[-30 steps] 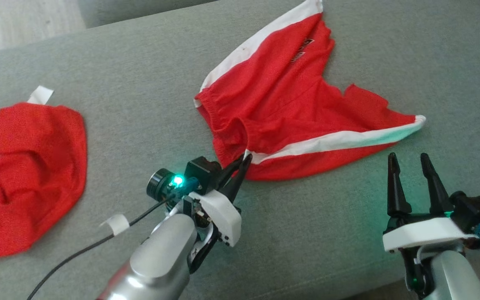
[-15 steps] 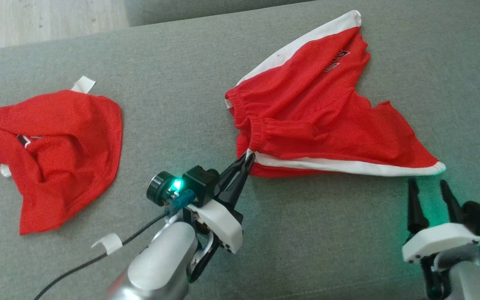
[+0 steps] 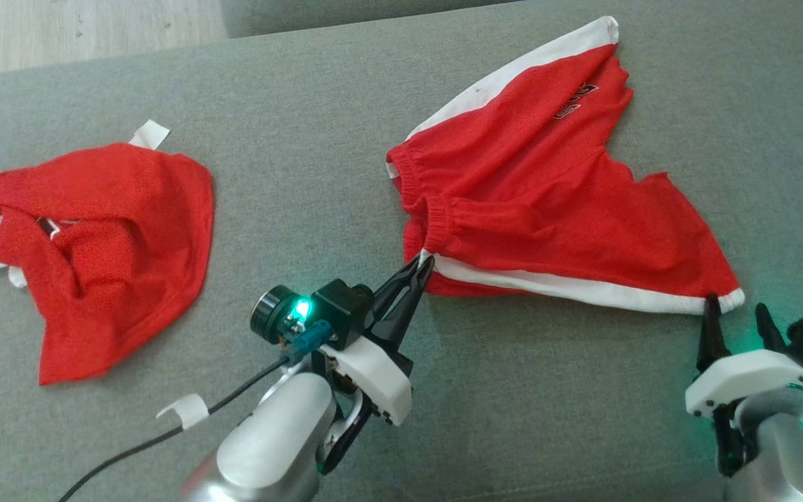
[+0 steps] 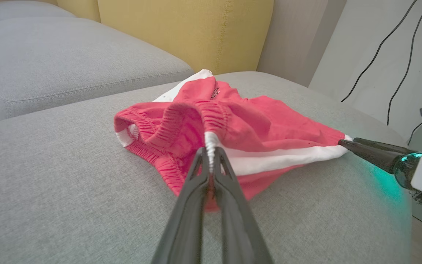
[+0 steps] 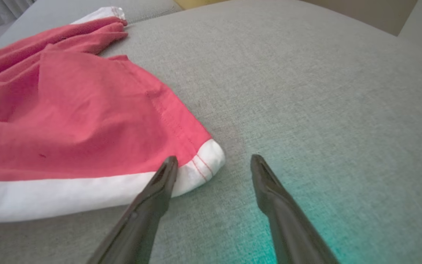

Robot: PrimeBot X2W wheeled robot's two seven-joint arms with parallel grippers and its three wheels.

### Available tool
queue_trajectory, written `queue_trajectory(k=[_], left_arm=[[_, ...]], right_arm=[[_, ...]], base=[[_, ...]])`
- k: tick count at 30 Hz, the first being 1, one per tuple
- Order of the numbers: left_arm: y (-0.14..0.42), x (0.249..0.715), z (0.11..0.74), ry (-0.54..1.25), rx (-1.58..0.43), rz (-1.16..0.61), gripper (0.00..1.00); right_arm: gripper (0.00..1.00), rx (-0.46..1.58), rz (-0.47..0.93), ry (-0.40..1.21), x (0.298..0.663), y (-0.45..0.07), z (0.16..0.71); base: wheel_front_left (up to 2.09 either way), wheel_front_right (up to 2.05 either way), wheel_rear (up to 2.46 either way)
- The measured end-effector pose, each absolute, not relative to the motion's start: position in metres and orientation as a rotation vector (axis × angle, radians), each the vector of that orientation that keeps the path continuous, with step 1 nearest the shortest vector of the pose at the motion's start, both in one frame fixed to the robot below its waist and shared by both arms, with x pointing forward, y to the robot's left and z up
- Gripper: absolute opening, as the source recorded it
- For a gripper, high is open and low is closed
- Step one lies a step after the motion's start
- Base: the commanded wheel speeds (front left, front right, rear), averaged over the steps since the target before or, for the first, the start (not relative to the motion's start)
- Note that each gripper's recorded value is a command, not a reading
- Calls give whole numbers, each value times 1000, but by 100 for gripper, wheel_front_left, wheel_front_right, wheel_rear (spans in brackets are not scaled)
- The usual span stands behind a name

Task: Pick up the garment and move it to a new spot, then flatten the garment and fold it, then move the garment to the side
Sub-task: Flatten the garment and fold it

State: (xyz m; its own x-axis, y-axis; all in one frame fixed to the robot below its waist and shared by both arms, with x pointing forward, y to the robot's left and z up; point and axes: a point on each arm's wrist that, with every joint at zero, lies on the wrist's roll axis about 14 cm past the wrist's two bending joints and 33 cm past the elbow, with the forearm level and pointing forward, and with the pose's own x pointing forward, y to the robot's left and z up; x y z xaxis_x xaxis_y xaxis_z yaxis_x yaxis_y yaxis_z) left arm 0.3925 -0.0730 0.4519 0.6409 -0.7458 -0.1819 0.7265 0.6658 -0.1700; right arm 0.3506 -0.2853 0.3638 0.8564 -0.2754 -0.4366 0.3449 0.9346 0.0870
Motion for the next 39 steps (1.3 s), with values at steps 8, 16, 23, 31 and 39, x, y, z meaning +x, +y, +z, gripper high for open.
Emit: queue_trajectory(k=[8,16,23,31,39], left_arm=[[-72,392,452,245,-81,-836,0],[-68,391,457,233,-72,-822,0],[-55,392,473,191,-55,-785,0],[-40,434,557,24,59,-784,0],[-36,466,674,-190,131,-759,0]], right_arm=[[85,129,-296,468,359,-279,357],[0,128,-282,453,360,-275,362],[0,156,-207,219,391,-258,426],[0,230,-72,-170,435,-233,579],[0,197,18,-418,441,-217,694]], base=[[0,0,0],[0,0,0],[0,0,0],[0,0,0],[0,0,0]])
